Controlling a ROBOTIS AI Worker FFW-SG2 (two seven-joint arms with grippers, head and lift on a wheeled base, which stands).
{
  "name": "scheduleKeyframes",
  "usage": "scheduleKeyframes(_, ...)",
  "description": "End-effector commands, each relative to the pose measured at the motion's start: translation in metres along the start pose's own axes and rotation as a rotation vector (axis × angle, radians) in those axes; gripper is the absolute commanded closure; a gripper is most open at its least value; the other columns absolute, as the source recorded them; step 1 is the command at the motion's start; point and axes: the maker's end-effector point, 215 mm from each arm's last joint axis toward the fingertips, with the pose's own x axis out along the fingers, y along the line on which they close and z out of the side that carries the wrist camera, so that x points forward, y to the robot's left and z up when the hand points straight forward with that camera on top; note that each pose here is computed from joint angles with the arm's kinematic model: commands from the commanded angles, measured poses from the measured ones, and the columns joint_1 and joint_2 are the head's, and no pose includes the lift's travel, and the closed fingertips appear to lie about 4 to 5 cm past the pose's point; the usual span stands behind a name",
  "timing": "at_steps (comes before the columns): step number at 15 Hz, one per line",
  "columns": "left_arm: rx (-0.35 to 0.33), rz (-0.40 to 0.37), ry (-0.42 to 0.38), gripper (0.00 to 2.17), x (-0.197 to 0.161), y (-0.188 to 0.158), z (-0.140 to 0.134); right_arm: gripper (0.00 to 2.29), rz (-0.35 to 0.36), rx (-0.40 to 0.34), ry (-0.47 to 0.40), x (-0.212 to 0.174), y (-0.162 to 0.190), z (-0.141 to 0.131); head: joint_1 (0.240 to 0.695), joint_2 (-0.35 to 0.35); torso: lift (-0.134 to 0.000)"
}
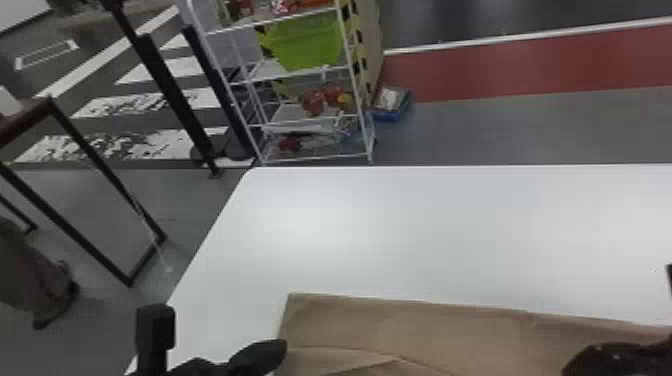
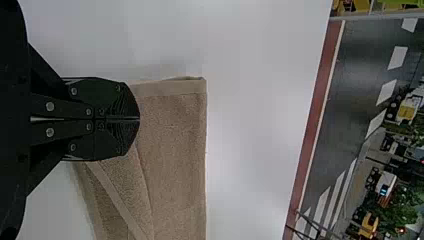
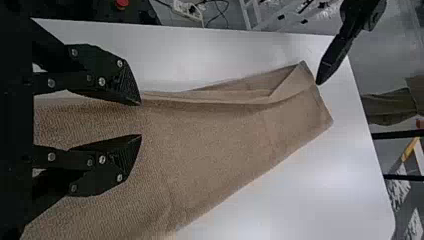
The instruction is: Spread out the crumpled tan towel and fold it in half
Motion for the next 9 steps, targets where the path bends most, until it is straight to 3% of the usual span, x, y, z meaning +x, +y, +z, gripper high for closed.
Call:
scheduleKeyframes(1,0.006,-0.005,-0.015,1.13,-0.002,-0.003,0.007,0.29,-0.054,0.118,-0.09,-0.034,-0.023,0.004,0.695,0.35,-0.122)
scheduleKeyframes(4,-0.002,0.003,-0.018,1.13,-0.008,0.003,0.01,0.11,-0.159,0.31,-0.254,-0.101,-0.06,-0.007,0.695,0.326,-0.122)
scheduleKeyframes(6,-0.01,0.018,-0.038,1.13,-0.016,0.012,0.019,0.1,-0.211,0.397,-0.358,-0.14,-0.081,-0.024,0.695,0.239,-0.122)
scheduleKeyframes(7,-0.035,0.012,-0.035,1.13,-0.018,0.012,0.018,0.1,-0.253,0.432,-0.452,-0.165,-0.092,-0.034,0.695,0.21,-0.122)
scheduleKeyframes(9,-0.065,-0.012,-0.041,1.13,-0.02,0.005,0.02,0.11,-0.31,0.471,-0.525,-0.193,-0.108,-0.062,0.695,0.154,-0.122)
